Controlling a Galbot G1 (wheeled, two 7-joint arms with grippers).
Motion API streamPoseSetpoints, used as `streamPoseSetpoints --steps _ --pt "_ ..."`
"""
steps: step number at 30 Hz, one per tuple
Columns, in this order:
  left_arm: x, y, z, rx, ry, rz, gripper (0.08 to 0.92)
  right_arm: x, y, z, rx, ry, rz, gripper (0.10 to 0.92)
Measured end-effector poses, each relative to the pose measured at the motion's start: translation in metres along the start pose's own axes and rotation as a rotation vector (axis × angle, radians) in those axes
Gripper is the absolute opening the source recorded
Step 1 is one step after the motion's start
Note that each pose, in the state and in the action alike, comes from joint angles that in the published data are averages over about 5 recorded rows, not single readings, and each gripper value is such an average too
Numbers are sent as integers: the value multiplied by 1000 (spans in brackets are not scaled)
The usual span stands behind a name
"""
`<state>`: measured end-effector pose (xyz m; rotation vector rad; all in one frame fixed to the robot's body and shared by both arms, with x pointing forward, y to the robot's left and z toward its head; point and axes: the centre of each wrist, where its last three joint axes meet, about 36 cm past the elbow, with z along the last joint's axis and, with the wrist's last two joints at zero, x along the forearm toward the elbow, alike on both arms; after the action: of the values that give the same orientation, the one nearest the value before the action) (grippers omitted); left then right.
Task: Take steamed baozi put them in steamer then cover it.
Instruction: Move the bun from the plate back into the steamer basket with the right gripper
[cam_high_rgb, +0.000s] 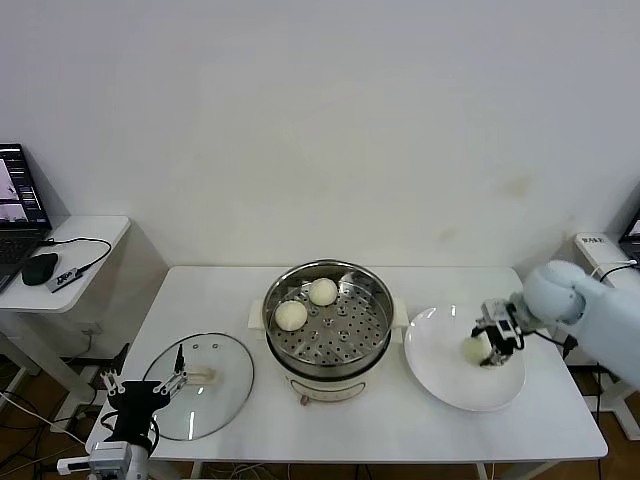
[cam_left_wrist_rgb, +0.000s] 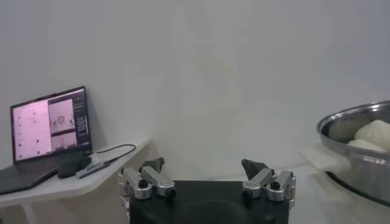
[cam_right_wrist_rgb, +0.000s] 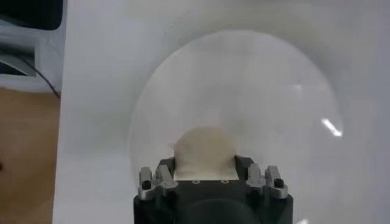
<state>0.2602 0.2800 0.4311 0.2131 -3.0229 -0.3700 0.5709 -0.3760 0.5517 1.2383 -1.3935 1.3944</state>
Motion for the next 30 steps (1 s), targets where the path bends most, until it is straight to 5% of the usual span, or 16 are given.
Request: streamPoseSetpoints --steps 17,30 --pt "1 5 -1 1 -1 -14 823 112 -83 -110 200 -99 167 611" --pt "1 17 -1 -1 0 -47 823 84 -92 -232 485 -186 148 611"
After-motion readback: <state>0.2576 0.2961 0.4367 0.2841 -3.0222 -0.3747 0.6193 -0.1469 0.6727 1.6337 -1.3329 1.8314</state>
